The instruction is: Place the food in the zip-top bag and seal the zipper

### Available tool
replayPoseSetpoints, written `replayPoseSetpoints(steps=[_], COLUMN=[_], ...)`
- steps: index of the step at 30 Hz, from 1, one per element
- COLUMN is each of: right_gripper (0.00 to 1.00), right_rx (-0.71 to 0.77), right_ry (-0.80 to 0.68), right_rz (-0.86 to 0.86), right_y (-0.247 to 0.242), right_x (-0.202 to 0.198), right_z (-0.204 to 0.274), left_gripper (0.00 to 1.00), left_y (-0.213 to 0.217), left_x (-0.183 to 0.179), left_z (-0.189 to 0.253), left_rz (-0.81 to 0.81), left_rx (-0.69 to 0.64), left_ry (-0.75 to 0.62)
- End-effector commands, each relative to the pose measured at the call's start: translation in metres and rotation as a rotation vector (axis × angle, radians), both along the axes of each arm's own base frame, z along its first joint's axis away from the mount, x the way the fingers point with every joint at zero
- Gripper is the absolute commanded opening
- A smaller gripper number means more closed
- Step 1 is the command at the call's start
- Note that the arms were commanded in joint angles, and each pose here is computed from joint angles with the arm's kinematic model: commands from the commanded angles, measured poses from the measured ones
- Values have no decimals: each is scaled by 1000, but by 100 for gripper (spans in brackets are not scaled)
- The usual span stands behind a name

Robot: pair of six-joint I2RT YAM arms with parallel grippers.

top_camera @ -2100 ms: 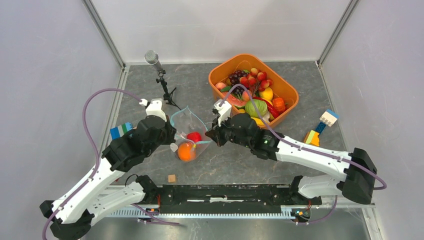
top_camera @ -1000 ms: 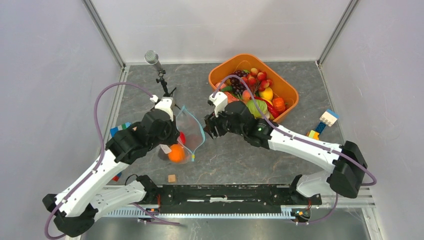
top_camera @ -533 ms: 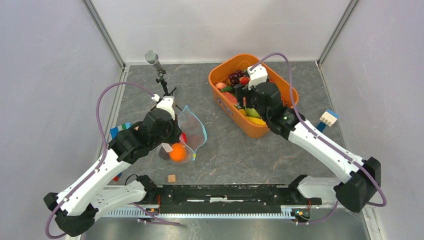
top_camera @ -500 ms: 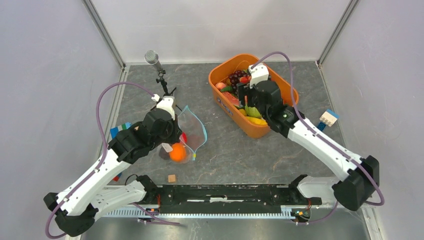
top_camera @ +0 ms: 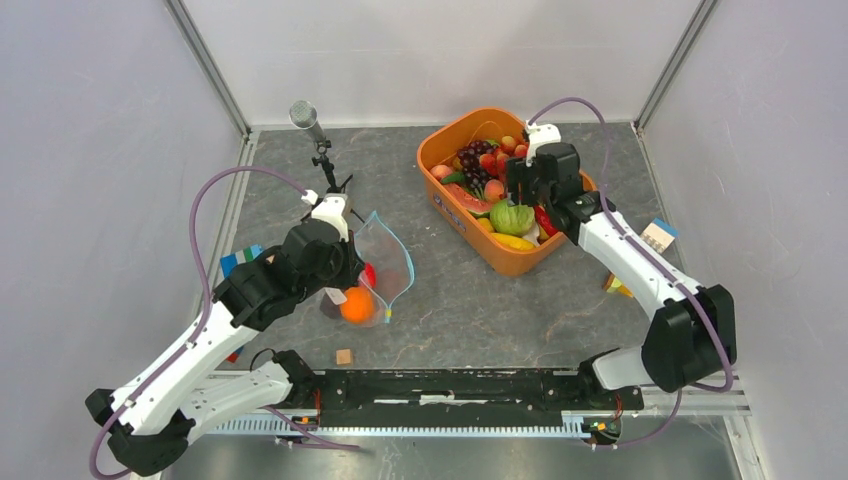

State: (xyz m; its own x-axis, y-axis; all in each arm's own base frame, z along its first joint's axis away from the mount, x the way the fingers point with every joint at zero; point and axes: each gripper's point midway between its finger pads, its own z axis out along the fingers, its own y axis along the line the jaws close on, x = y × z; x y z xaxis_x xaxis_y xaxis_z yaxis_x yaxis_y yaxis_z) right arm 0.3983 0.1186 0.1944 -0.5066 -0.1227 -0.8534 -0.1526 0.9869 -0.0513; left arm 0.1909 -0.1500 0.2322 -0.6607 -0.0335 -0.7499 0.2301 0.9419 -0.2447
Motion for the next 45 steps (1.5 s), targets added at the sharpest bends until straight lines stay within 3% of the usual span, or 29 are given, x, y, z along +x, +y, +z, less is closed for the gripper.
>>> replayPoseSetpoints(steps=[1,8,17,21,33,36,39,41,42,45], right_gripper=[74,69,80,89,94,82,48,19,12,5], right_rx=[123,158,-180,-254,-397,-366,-322,-291,-259,-200], right_ry=[-64,-92,-44,21,190,174,141,109,98,34], right_rz=[231,366,441,502,518,507,493,472,488,491], right_y=[52,101,119,118,103,106,109,109,114,118], right_x=[9,61,153,156,161,162,159,156,151,139], right_z=[21,48,37,-1,-107,-101,-82,-63,-56,-22], left_gripper=[2,2,2,2,2,2,2,2,2,2], left_y=[-7,-6,-6,-6,-7,-7,-8,-8,-8,-7], left_x=[6,6,5,6,3,3,3,3,3,1], left_z=[10,8,9,7,4,5,6,6,6,6], left_rz=[11,9,3,4,0,1,-4,-6,-6,-7], left_rx=[-49,-50,-51,-37,-52,-53,-56,-61,-61,-64], left_ry=[-29,-29,-33,-28,-19,-23,-20,-21,-21,-23])
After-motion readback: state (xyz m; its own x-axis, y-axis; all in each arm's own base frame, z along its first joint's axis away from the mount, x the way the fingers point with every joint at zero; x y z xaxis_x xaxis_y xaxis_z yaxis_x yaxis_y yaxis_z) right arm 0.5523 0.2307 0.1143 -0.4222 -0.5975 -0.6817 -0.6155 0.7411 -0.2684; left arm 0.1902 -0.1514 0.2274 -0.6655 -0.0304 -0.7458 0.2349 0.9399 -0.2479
